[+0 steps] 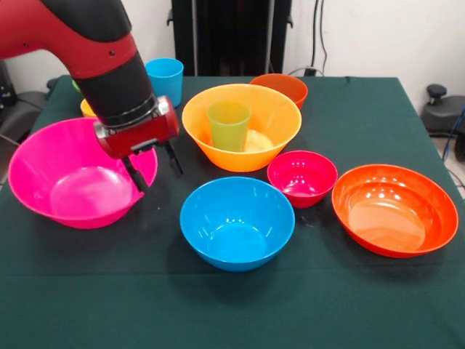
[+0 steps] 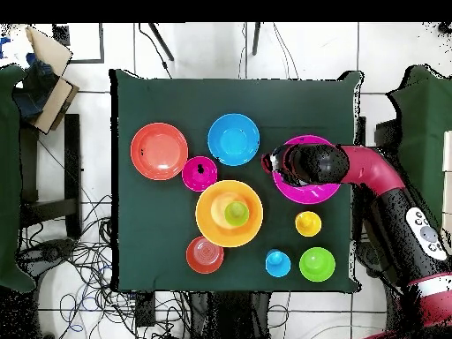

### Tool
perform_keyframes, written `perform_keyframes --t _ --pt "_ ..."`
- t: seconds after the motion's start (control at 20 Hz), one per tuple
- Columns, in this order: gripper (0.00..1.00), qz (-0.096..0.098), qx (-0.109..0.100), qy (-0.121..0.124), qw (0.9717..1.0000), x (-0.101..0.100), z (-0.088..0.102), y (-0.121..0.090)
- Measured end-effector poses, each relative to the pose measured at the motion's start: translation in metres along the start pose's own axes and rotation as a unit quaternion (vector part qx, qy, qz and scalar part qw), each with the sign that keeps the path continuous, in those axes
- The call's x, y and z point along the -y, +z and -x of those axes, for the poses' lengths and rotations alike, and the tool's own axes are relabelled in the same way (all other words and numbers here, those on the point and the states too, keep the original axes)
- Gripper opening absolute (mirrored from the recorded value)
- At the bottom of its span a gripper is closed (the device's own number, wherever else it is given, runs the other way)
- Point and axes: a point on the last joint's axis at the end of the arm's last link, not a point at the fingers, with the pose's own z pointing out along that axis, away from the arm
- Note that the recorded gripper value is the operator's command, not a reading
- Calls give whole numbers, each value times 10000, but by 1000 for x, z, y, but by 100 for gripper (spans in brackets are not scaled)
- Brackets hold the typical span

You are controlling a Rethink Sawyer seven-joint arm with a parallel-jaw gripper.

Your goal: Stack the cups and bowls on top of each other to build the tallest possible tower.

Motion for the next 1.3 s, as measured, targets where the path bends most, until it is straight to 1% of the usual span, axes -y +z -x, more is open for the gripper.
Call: perform_keyframes --t 0.05,0.15,0.25,0.4,0.45,0.5,0.55,0.65,0.7,0.8,0.9,0.95,1.05,1.1,1.3 --pt "100 -6 19 19 10000 1 2 -4" --pt "100 -5 50 86 10000 2 8 -23" --pt "100 15 33 139 9999 1 13 -39" --pt "100 60 -68 225 9997 -2 22 -69" --pt "100 76 -145 278 9995 -4 28 -91" --pt "100 76 -182 292 9994 -6 30 -100" --pt "100 62 -224 308 9993 -8 33 -113" --pt "100 31 -256 311 9992 -10 37 -126" --pt "100 -30 -251 295 9992 -13 41 -139" --pt "100 -70 -230 274 9993 -17 45 -146" --pt "100 -139 -205 207 9995 -24 48 -151" --pt "100 -186 -165 126 9996 -32 51 -150" --pt "100 -203 -133 76 9997 -38 53 -148" --pt "100 -218 -55 -27 9997 -49 55 -140" --pt "100 -230 103 -210 9995 -69 56 -121"
